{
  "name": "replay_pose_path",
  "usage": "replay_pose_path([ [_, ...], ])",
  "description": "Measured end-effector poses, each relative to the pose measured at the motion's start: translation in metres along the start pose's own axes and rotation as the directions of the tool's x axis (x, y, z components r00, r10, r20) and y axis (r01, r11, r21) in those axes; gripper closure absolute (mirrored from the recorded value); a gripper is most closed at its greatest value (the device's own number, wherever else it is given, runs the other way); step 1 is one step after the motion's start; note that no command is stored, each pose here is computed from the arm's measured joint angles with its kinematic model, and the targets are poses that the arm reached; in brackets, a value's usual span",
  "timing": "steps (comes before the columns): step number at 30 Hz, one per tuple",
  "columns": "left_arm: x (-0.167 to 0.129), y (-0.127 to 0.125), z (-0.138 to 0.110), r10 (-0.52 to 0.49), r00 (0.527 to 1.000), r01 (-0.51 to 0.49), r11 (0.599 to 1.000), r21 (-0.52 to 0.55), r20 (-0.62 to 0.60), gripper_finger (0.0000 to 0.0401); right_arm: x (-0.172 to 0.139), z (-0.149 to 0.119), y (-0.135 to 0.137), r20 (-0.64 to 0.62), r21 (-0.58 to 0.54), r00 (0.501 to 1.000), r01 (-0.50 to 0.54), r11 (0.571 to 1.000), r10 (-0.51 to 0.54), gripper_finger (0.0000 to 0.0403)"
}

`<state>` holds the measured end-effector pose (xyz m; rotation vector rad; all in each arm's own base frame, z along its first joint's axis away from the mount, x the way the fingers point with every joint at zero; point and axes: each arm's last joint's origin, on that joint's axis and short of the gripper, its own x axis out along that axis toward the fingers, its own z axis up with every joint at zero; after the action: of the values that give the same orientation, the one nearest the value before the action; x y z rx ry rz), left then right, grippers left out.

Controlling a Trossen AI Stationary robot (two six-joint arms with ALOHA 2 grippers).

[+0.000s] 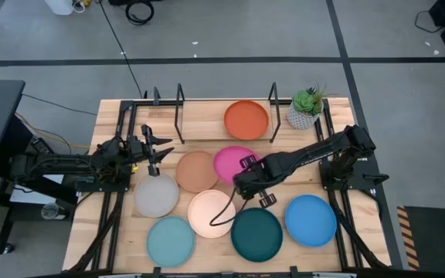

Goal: Place and stack plates onto a shelf
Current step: Stack the pink plate on top of the orange plate on the shelf

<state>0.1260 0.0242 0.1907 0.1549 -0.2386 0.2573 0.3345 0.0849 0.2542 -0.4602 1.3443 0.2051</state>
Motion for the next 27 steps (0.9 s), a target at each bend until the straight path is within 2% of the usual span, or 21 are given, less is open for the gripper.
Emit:
replay_pose_path([
  [3,0.000,0.000,0.000,0.000,1.000,0.000,1.000,0.000,0.000,0.0260,-0.007,0.002,-0.010,0.003,-0.005,0.997,0.080,0.997,-0.080,0.0381],
  [9,0.000,0.000,0.000,0.000,1.000,0.000,0.999,-0.032,-0.001,0.0260,-0.001,-0.008,-0.039,-0.082,0.009,0.964,0.253,0.967,-0.252,0.0375],
  [14,0.000,0.000,-0.001,-0.002,1.000,0.001,0.997,-0.074,-0.015,0.0260,0.015,-0.028,-0.072,-0.165,0.100,0.954,0.270,0.958,-0.251,0.0376],
  [19,0.000,0.000,-0.003,-0.004,1.000,0.001,0.994,-0.109,-0.028,0.0260,0.025,-0.047,-0.102,-0.242,0.157,0.921,0.349,0.924,-0.306,0.0376],
  [27,0.000,-0.001,-0.005,-0.008,0.999,0.001,0.992,-0.129,-0.052,0.0260,0.043,-0.068,-0.130,-0.230,0.212,0.941,0.298,0.931,-0.249,0.0376],
])
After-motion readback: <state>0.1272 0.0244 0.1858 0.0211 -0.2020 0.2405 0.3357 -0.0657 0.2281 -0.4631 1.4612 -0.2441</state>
